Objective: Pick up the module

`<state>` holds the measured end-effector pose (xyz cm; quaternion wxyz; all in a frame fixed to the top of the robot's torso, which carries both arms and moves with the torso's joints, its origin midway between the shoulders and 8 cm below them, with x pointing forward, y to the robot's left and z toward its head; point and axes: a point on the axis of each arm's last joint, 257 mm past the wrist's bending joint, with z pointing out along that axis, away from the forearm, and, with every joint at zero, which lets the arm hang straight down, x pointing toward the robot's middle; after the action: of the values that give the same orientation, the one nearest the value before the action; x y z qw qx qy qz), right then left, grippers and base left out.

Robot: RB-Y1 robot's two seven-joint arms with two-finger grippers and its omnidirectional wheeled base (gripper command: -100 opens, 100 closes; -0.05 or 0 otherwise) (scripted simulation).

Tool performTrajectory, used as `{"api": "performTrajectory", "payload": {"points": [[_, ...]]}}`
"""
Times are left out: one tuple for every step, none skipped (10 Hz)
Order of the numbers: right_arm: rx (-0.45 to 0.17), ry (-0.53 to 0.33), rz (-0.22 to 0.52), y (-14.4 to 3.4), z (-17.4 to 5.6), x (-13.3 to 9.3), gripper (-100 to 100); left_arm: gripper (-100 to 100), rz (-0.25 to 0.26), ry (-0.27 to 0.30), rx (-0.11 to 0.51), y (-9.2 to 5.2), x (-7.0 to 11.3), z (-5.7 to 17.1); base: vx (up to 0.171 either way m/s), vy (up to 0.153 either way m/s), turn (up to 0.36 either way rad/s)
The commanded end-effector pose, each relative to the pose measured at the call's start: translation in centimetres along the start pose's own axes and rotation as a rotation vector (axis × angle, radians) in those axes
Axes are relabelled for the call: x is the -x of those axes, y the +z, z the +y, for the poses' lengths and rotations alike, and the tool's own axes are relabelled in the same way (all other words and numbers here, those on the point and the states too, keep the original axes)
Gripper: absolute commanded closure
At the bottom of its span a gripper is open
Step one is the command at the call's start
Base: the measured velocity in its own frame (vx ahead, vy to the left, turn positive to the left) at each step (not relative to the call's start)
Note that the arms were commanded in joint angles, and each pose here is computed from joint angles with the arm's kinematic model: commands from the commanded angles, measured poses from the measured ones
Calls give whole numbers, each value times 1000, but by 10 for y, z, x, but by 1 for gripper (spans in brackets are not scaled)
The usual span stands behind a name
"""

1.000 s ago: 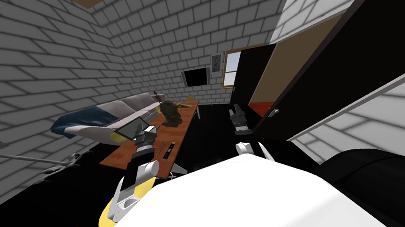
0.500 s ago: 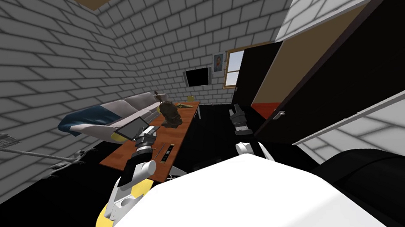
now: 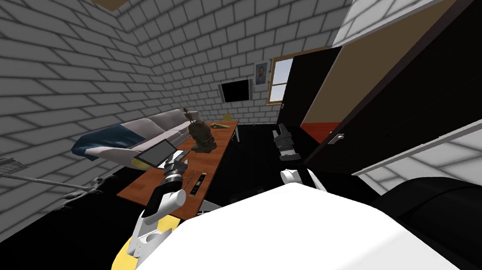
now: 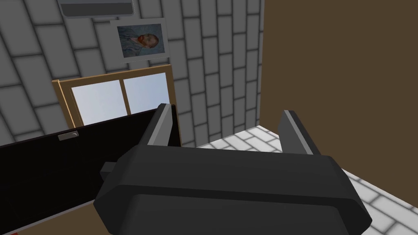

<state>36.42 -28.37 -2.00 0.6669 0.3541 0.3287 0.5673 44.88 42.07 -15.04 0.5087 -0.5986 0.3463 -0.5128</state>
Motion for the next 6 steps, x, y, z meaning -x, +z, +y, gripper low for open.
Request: {"api": "performTrajectory", "payload": {"points": [[0, 0, 0, 0, 0, 0, 0, -100, -34, -33, 50, 3, 15, 13, 50, -24, 49], [0, 0, 0, 0, 0, 0, 0, -100, -43, -33, 79, 3, 17, 21, 57, -30, 40], [0, 0, 0, 0, 0, 0, 0, -100, -45, -33, 84, 3, 18, 22, 25, -16, 1], [0, 0, 0, 0, 0, 0, 0, -100, -75, -64, 126, 5, 32, 35, 47, -32, 49], [0, 0, 0, 0, 0, 0, 0, -100, -83, -64, 150, 4, 33, 41, 51, -35, 32], [0, 0, 0, 0, 0, 0, 0, -100, -86, -64, 158, 4, 34, 43, 25, -14, -1]]}}
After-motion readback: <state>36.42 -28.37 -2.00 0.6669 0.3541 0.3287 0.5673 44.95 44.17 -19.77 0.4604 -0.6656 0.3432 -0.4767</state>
